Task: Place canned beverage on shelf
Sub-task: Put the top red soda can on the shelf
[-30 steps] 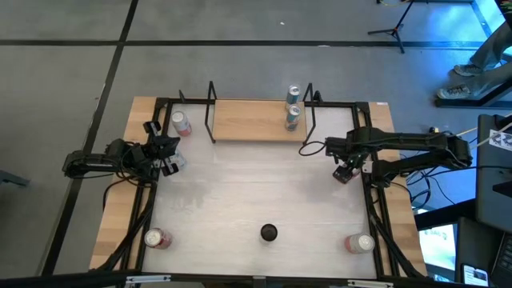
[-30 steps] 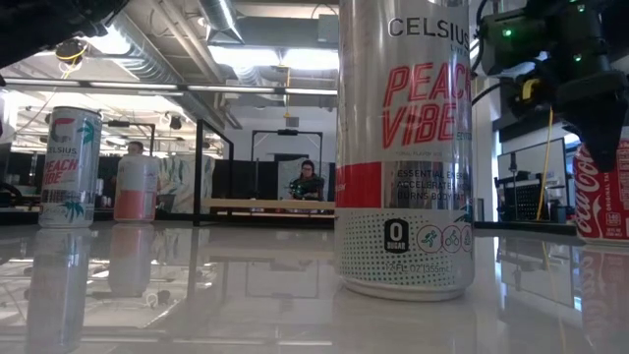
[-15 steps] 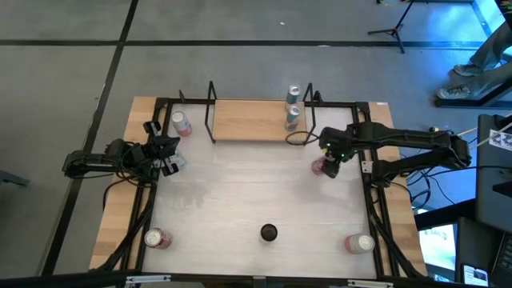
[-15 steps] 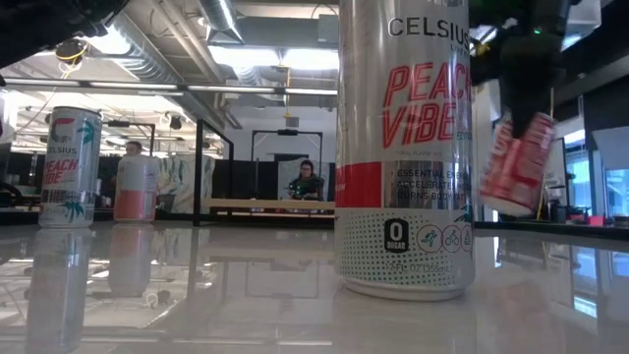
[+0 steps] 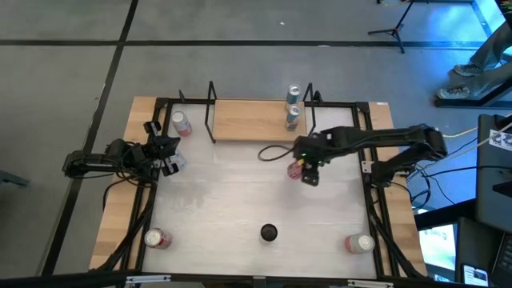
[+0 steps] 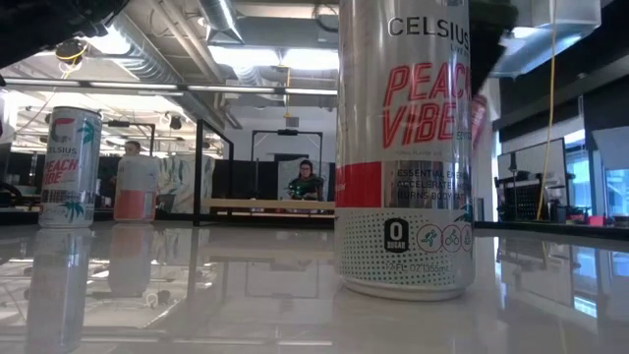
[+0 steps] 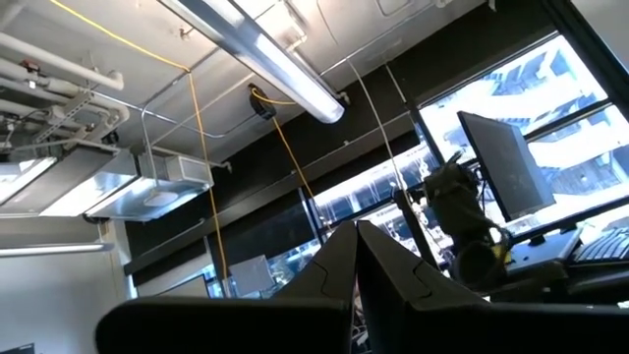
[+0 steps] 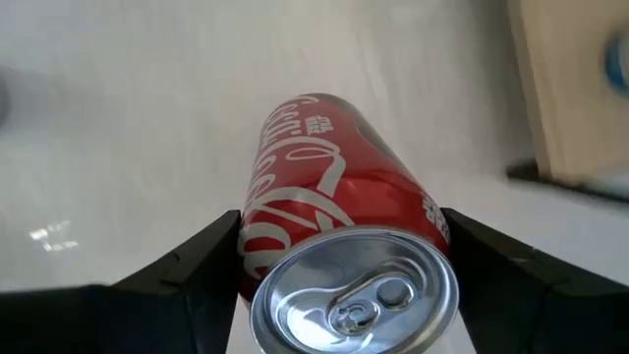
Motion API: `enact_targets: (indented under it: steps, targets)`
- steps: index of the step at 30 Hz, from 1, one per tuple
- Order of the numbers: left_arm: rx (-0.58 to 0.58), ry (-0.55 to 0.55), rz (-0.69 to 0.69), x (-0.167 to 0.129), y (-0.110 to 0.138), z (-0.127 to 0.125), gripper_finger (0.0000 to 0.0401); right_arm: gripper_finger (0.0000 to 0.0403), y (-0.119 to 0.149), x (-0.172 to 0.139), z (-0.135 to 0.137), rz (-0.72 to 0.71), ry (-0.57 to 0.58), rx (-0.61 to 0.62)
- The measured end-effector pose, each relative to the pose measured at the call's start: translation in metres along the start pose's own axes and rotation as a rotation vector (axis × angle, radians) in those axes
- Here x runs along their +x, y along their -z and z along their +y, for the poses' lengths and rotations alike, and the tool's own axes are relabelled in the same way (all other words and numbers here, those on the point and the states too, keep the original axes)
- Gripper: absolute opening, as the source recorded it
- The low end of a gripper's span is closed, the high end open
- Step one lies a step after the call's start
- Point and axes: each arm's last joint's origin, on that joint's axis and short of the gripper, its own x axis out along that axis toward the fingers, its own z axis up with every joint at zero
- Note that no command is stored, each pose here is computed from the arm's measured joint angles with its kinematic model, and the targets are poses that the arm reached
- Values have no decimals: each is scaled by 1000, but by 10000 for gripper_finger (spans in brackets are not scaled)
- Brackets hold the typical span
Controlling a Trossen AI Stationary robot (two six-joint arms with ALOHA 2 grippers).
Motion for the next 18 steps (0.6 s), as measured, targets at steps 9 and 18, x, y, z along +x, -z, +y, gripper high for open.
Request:
enact_targets:
  steps: [9,18]
  targets:
    - [0,0,0,0,0,0,7,285,-56,31,14,75,10,-245]
    - [0,0,0,0,0,0,7,285,-86,65,23,161,34,-492]
